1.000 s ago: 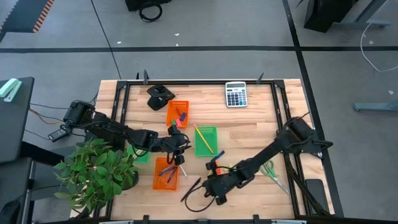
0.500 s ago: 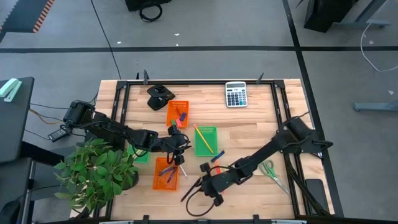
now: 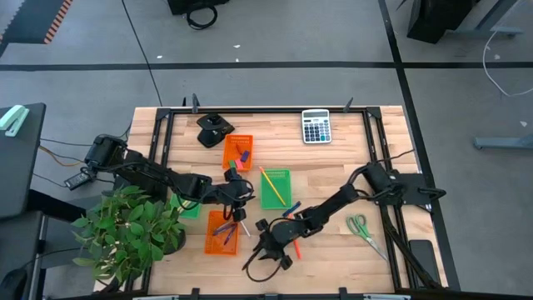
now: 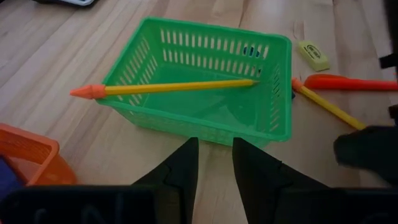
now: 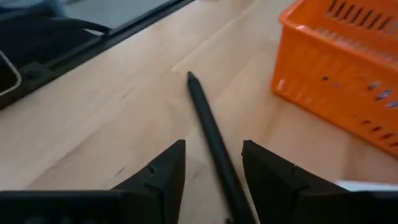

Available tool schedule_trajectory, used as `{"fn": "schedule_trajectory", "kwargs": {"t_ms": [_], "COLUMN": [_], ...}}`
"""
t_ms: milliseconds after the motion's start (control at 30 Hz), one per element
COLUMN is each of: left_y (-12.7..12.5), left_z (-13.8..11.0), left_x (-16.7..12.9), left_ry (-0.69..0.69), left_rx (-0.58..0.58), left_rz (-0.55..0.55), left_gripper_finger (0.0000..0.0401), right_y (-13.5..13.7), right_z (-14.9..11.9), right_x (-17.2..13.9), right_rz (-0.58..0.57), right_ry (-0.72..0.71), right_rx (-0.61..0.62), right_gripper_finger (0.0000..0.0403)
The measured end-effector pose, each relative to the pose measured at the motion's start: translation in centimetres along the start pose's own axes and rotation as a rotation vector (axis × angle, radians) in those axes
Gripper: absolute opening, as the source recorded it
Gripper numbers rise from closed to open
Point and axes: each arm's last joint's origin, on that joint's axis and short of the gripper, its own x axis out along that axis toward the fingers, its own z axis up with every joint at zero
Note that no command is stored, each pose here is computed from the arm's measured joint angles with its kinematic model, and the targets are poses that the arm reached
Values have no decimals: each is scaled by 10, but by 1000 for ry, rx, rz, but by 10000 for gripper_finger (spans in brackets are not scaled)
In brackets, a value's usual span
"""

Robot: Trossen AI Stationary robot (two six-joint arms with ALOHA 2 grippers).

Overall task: Sort crayons/erasers/pens/pencils in bins
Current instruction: Put the black pen into the left green basket

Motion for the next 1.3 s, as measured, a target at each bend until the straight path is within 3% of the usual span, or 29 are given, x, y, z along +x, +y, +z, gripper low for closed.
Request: {"fn": "schedule_trajectory", "kwargs": {"t_ms": [267,567,800,1000,1300], "left_y": [-1,-1,-1,-2,-8], "left_z": [-1,-2,-2,-2,-3], "left_x": [-1,-1,-1,-1,-3], "left_ry": [10,13,13,14,6], "left_rx": [8,9,9,18,79], "left_rz": [-1,0,0,-4,-23], "left_gripper_finger": [107,107,107,107,107], "right_y": [-15,-18,-18,-10,6], "right_z": [-14,-17,-15,6,53], "right_x": [6,5,2,-15,-64], "right_rz": [37,71,69,66,-59], "right_ry": [1,15,31,92,203], "right_rx": [71,51,58,48,-13], "right_gripper_finger": [133,42,41,43,43]}}
